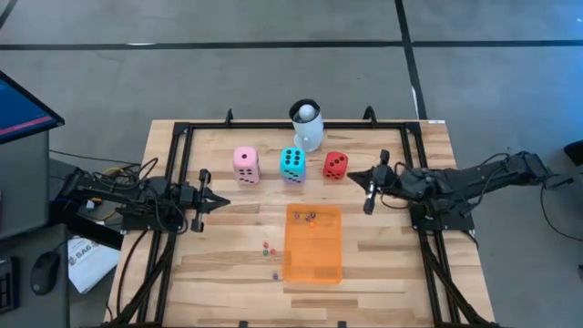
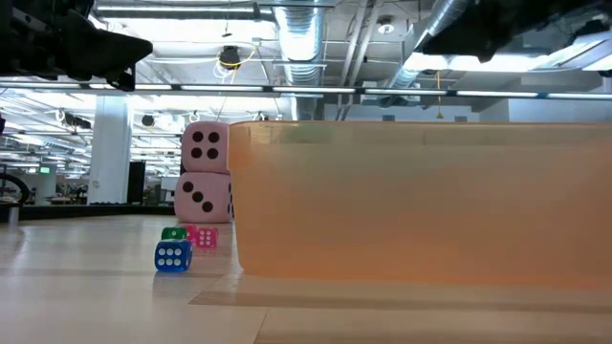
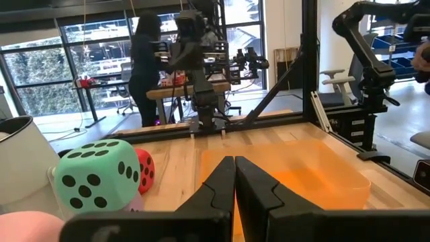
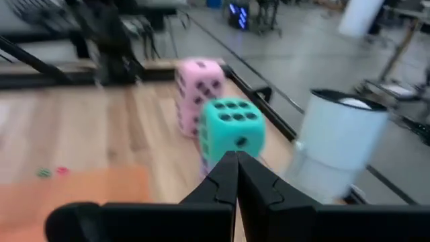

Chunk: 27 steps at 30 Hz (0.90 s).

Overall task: Pick & Place Dice
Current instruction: Put the large red dice into the orange bin

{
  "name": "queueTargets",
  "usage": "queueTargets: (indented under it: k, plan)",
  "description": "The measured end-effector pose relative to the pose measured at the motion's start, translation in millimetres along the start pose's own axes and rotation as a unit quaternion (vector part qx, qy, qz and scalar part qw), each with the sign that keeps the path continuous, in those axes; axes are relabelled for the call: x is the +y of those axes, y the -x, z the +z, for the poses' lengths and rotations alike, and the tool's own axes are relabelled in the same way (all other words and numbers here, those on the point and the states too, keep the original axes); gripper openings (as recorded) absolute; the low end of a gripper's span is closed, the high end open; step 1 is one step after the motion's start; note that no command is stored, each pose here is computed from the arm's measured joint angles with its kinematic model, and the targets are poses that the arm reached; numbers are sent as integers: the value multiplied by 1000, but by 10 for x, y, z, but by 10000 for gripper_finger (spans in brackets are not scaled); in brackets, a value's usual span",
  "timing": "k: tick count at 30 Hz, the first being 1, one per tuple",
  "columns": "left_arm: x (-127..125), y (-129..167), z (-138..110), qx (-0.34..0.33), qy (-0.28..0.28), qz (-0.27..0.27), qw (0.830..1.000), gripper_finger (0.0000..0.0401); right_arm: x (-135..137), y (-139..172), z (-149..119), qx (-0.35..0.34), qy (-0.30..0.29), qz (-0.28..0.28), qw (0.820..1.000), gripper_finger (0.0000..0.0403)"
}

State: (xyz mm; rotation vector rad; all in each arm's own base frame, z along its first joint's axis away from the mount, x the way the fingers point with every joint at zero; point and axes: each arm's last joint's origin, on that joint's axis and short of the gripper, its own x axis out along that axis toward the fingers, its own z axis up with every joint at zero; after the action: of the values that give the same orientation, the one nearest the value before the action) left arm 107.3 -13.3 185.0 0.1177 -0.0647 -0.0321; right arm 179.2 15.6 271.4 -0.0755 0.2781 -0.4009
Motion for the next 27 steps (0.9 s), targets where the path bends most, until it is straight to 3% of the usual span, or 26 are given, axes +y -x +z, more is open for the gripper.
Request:
queueTargets:
  k: [5,10,18,27]
  plan:
    - [0,0,0,0,0,0,1000,0,-102,-178,113,93,13,-32,995,0]
    - [0,0,1,0,0,0,1000,0,-234,-377,226,174,31,-18,984,0]
    - [1,0,1,0,0,2,1000,0,-569,-653,292,214,41,38,975,0]
    - [12,0,1,2,0,19,1000,0,-1076,-798,250,307,1,7,952,0]
